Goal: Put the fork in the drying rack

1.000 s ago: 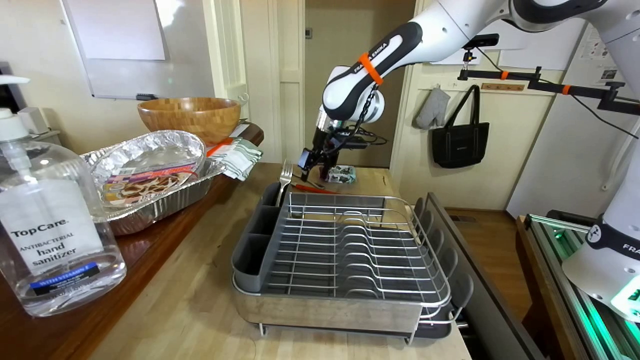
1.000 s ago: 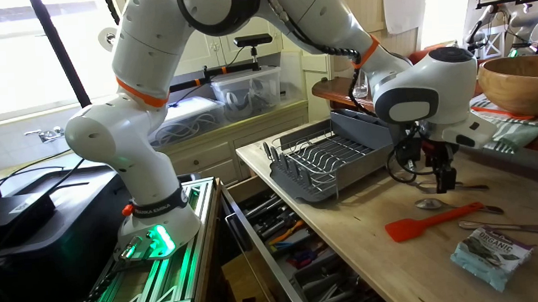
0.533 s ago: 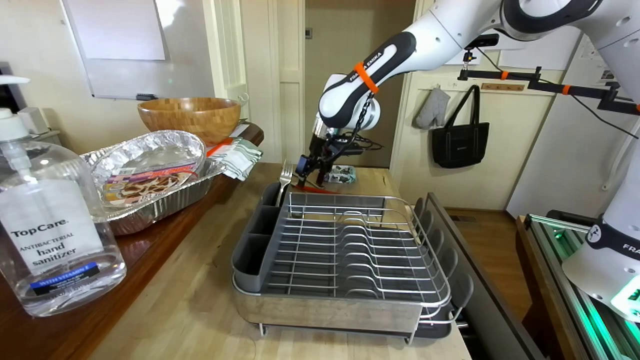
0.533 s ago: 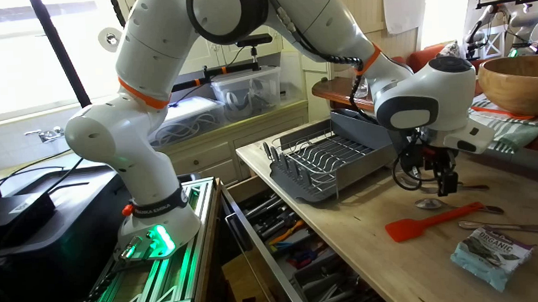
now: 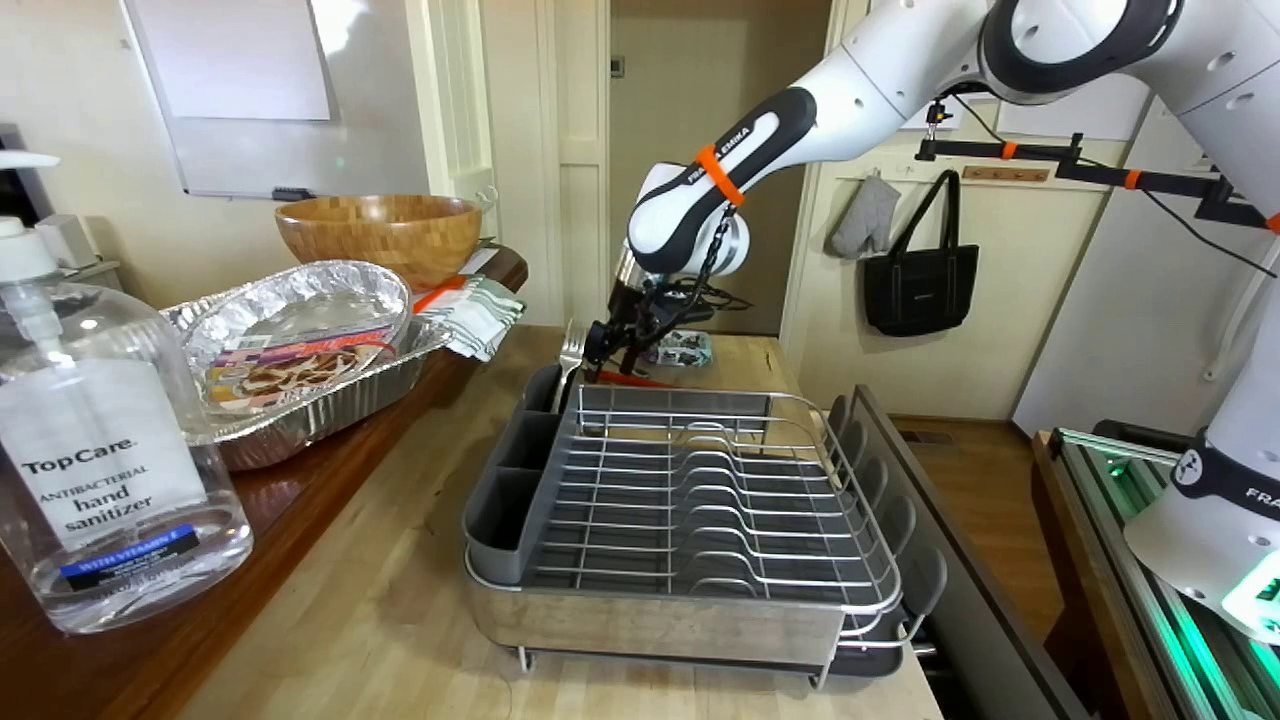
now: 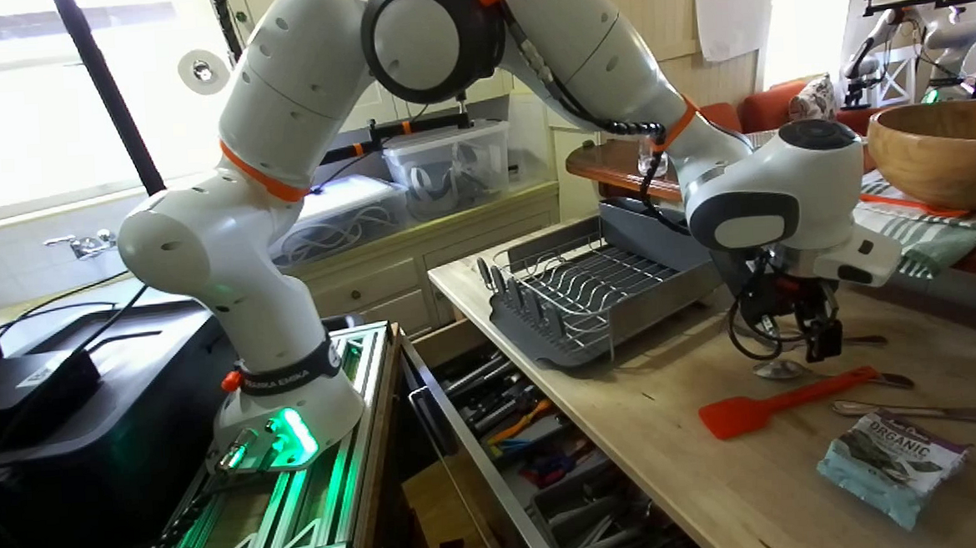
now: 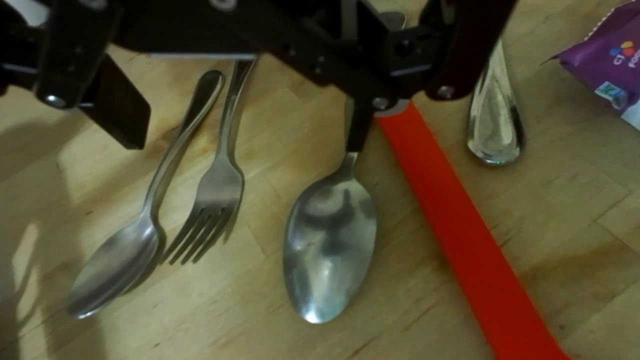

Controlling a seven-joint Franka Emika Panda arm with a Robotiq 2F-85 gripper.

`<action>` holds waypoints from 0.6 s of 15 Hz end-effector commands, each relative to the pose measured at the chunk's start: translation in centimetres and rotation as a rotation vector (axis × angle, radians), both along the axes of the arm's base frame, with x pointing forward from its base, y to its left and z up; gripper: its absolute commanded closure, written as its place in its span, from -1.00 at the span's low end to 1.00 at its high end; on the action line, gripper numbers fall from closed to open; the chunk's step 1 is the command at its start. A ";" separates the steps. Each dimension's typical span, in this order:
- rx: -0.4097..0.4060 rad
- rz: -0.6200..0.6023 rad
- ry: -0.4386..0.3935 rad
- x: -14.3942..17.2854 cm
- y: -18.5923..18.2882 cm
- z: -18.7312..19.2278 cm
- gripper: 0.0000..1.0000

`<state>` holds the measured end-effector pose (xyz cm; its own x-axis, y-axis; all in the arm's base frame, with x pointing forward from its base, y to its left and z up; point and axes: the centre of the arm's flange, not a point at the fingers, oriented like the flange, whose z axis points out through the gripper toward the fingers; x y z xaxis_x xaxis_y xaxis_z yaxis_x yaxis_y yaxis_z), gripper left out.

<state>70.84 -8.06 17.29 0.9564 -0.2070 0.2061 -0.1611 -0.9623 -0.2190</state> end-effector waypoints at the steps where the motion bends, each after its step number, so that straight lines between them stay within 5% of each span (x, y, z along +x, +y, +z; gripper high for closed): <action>1: -0.021 0.028 -0.031 1.6 -0.5 -1.5 -1.00; 9: -0.073 0.093 -0.022 2.7 -0.4 -2.8 -0.90</action>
<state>72.34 -8.26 15.68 0.9636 -0.1313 0.2327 -0.0914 -0.9804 -0.1746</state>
